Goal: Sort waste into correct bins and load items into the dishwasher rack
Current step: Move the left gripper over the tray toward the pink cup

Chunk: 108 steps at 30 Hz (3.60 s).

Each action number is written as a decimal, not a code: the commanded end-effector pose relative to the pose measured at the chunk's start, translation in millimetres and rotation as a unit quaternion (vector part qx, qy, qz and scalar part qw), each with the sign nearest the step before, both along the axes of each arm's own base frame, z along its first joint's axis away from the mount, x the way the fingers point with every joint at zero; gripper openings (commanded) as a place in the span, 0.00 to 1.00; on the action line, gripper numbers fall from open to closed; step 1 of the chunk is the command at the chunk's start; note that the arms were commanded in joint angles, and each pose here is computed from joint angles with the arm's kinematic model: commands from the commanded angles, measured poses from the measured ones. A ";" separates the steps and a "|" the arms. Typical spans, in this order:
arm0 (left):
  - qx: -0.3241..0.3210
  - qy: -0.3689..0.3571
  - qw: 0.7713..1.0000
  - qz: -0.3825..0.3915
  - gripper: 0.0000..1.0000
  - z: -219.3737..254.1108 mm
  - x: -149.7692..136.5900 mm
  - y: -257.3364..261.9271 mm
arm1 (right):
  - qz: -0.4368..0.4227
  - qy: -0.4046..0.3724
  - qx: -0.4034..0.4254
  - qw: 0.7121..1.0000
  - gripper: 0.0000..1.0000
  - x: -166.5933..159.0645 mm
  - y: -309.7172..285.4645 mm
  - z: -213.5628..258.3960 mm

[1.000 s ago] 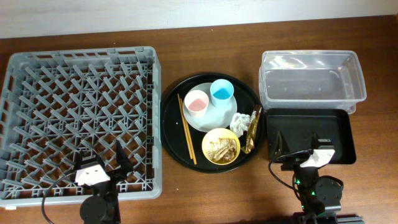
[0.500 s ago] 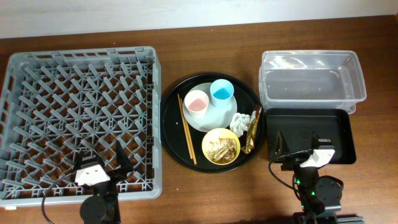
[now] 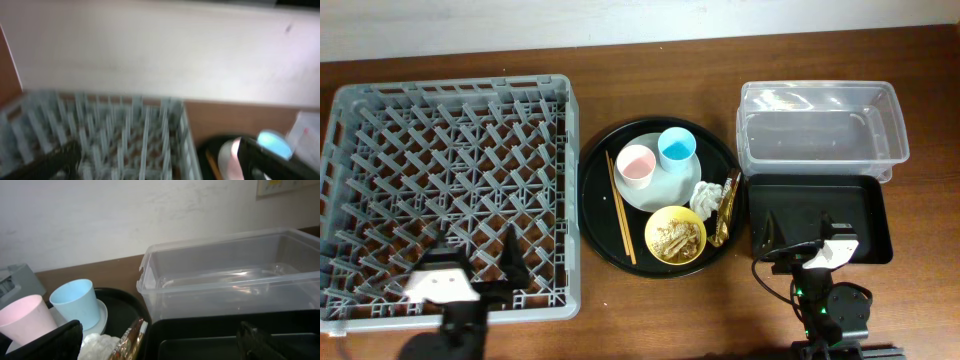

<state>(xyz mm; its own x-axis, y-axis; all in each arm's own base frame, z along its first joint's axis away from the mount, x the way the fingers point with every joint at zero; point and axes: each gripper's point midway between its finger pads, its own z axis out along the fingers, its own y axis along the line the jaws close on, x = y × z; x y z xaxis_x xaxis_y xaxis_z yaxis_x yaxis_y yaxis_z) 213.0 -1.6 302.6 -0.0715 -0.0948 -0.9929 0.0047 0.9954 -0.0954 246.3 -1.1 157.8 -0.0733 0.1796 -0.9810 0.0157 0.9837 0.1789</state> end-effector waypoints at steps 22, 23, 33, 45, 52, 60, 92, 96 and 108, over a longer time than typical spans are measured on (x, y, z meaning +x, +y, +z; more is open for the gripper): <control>-0.078 0.434 0.881 -0.174 0.08 -12.6 94.4 -87.9 | 0.002 0.002 -0.003 1.000 0.99 -0.1 0.3 -2.3; -0.066 0.437 0.880 -0.174 0.05 -15.7 94.6 -92.6 | 0.002 0.002 -0.003 1.000 0.99 -0.1 0.3 -2.3; -0.002 0.526 0.835 -0.162 0.21 -86.8 115.4 -139.2 | 0.002 0.002 -0.003 1.000 0.99 -0.1 0.3 -2.3; 0.025 0.597 0.783 -0.172 0.29 -152.2 113.8 -186.5 | 0.002 0.002 -0.003 1.000 0.99 -0.1 0.3 -2.2; 0.040 0.591 0.797 -0.113 0.35 -154.3 109.8 -191.0 | 0.002 0.002 -0.003 1.000 0.99 -0.1 0.3 -2.2; 0.047 0.593 0.798 -0.100 0.40 -159.3 101.2 -198.9 | 0.002 0.002 -0.003 1.000 0.99 -0.1 0.3 -2.3; 0.062 0.588 0.802 -0.087 0.39 -203.4 113.6 -209.7 | 0.002 0.002 -0.003 1.000 0.99 -0.1 0.3 -2.3; 0.066 0.595 0.797 -0.085 0.39 -210.8 113.6 -209.9 | 0.002 0.002 -0.003 1.000 0.99 -0.1 0.3 -2.3; 0.063 0.588 0.802 -0.089 0.39 -209.8 116.8 -213.4 | 0.002 0.002 -0.003 1.000 0.99 -0.1 0.3 -2.3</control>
<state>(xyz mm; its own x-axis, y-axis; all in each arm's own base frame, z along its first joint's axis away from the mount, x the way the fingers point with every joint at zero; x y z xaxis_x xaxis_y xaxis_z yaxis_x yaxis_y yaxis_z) 328.7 -214.0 96.6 -0.9667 0.1215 -0.2251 0.1353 0.9897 -0.0469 246.2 -0.6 157.7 -0.0741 0.1796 -0.9810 0.0131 0.9837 0.1791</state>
